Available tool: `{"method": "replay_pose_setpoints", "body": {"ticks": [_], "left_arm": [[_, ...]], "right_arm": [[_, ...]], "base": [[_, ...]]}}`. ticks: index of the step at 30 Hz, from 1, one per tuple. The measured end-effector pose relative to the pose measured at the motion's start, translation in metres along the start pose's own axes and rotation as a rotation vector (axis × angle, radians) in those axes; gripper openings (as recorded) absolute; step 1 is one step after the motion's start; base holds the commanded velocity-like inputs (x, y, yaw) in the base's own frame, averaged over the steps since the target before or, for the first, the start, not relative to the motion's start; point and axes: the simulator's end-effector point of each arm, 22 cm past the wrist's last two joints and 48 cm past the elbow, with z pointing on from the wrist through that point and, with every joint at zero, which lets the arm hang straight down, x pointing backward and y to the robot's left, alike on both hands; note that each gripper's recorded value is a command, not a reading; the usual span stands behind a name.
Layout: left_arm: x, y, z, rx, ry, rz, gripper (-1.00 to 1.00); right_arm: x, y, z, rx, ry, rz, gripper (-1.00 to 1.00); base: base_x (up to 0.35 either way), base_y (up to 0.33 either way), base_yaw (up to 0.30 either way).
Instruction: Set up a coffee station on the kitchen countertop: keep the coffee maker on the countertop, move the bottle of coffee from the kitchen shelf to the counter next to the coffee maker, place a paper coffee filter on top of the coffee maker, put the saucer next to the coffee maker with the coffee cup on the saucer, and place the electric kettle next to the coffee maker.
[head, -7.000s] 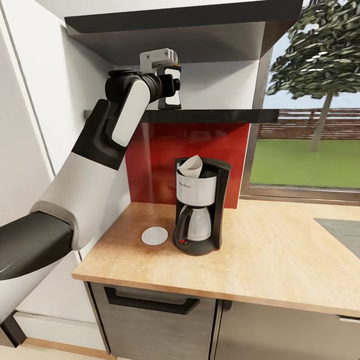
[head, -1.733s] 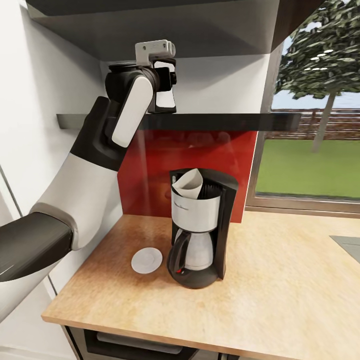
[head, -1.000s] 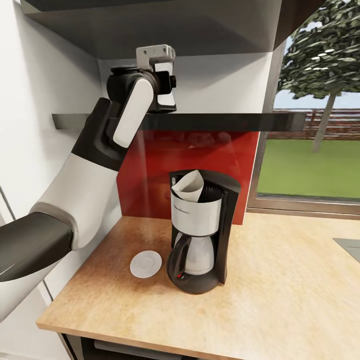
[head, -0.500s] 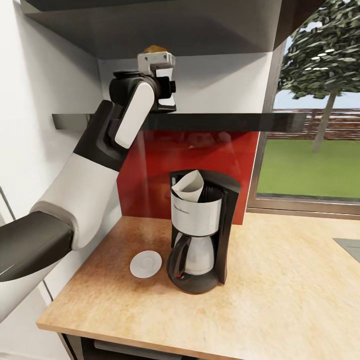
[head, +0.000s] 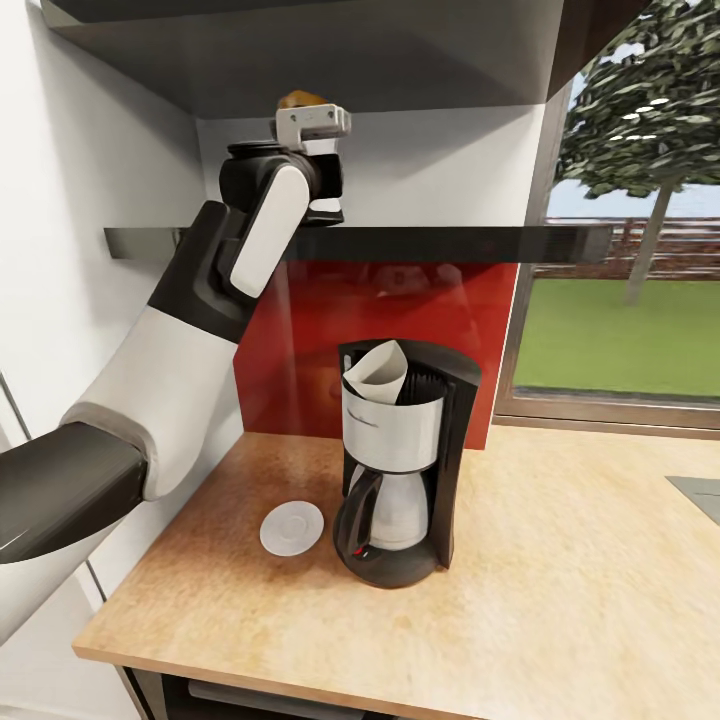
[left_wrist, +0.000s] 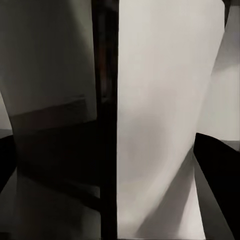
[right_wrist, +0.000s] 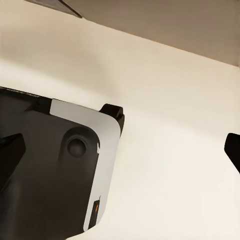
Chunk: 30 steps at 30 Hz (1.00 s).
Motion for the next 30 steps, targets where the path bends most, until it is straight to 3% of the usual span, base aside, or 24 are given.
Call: {"method": "replay_pose_setpoints", "body": {"ticks": [14,30], "left_arm": [[-0.009,-0.005,-0.006,0.014,-0.024,-0.001,-1.00],[-0.036,-0.015,-0.026,0.050,-0.078,0.005,-1.00]], "right_arm": [[0.000,0.000,0.000,0.000,0.000,0.000,1.00],[0.000,0.000,0.000,0.000,0.000,0.000,1.00]], "base": [[0.000,0.000,0.000],[-0.016,0.000,0.000]]}}
